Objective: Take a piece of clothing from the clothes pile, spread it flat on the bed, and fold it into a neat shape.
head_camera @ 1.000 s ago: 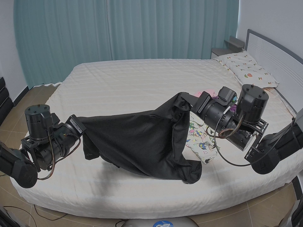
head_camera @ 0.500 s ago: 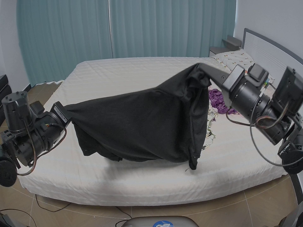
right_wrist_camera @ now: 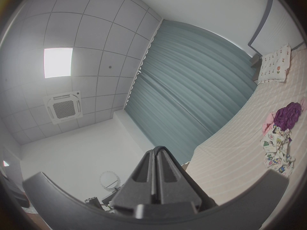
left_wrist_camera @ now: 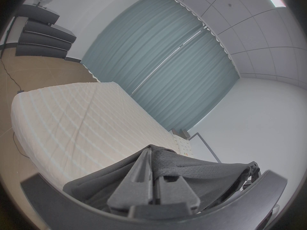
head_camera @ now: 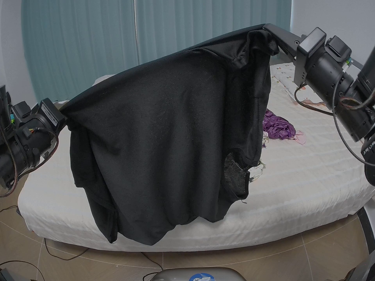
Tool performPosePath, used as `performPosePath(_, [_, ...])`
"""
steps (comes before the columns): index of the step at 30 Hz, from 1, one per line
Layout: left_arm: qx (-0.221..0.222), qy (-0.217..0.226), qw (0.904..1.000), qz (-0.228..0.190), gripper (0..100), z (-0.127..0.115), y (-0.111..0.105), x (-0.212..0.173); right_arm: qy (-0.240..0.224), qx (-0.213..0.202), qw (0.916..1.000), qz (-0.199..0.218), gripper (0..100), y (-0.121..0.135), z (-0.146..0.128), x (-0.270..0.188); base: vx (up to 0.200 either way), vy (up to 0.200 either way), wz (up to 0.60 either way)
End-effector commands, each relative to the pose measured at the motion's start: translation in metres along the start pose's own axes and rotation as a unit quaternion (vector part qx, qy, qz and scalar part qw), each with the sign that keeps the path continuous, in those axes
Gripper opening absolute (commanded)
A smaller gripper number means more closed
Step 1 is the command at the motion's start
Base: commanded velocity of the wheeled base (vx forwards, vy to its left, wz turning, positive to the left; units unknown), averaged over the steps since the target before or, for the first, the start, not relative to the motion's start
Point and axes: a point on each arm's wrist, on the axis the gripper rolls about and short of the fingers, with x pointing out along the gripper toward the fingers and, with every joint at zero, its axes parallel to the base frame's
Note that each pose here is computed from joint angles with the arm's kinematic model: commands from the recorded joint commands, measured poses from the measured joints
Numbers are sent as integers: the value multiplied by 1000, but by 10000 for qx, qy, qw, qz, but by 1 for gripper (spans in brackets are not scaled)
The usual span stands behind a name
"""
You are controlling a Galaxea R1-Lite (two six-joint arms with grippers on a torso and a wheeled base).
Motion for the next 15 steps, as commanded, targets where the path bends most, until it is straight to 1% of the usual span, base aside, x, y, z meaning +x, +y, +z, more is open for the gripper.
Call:
performPosePath(1, [38,287,9971,708,0,-12,23,57,154,-228,9977,-627,0,-57,-27,42,0,0,0])
performPosePath(3, [40,365,9956,867,0,-16,31,70,206,-268,9968,-720,0,-68,-34,49,0,0,0])
performPosePath(4, [39,371,9955,873,0,-16,31,70,207,-271,9967,-730,0,-69,-34,50,0,0,0])
performPosePath(6, [26,487,9935,1027,0,-19,40,91,346,-280,9952,-874,0,-86,-51,57,0,0,0])
performPosePath(11, [18,546,9917,1162,0,-21,49,125,430,-397,9903,-1259,0,-116,-79,67,200,0,0])
performPosePath(15, [22,610,9908,1207,0,-27,53,150,431,-479,9875,-1438,0,-133,-92,74,200,0,0])
